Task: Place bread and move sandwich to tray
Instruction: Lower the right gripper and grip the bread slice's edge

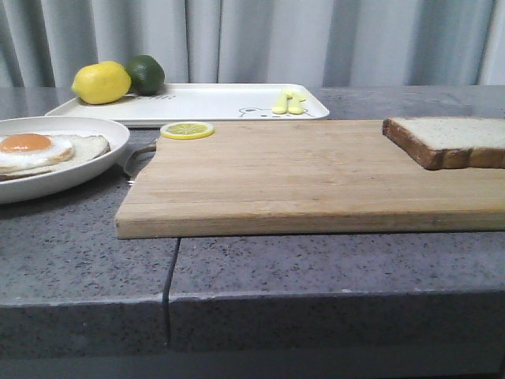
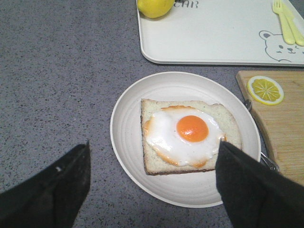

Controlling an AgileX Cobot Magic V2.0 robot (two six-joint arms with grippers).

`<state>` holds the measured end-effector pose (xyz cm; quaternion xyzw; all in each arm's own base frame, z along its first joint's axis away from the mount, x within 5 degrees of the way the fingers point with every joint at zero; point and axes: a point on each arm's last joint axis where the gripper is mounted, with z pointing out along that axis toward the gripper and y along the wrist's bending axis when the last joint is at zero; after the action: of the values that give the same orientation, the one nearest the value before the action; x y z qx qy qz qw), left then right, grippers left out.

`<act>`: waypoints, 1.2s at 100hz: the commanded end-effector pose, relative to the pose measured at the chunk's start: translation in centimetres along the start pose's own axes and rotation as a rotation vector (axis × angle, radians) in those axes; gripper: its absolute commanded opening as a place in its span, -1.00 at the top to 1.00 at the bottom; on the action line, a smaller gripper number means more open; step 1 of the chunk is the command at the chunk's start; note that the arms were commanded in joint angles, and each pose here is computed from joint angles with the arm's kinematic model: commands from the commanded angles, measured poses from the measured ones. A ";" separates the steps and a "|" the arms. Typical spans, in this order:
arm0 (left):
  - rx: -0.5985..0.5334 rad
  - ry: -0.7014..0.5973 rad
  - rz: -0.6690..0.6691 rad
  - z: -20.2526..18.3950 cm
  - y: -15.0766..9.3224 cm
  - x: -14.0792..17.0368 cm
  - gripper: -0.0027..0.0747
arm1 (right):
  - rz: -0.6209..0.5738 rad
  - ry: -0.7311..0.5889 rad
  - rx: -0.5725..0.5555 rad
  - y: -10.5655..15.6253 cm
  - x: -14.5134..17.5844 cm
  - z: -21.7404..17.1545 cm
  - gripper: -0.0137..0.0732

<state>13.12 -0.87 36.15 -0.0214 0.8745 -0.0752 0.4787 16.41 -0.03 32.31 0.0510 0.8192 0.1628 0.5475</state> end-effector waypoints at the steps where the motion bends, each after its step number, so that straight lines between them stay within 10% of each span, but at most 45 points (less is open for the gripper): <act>1: 0.011 -0.090 -0.010 -0.6 -0.2 -1.3 -0.40 | 0.059 -0.089 0.024 -0.9 -1.7 0.6 -0.41; 120: 0.011 -0.090 -0.010 -0.6 -0.2 -1.3 -0.40 | 0.501 0.254 -0.021 -8.9 2.8 9.0 -0.41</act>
<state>13.12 -0.87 36.15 -0.0214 0.8745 -0.0752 0.4787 23.91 -5.77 22.55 0.2364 0.8558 0.2855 0.3608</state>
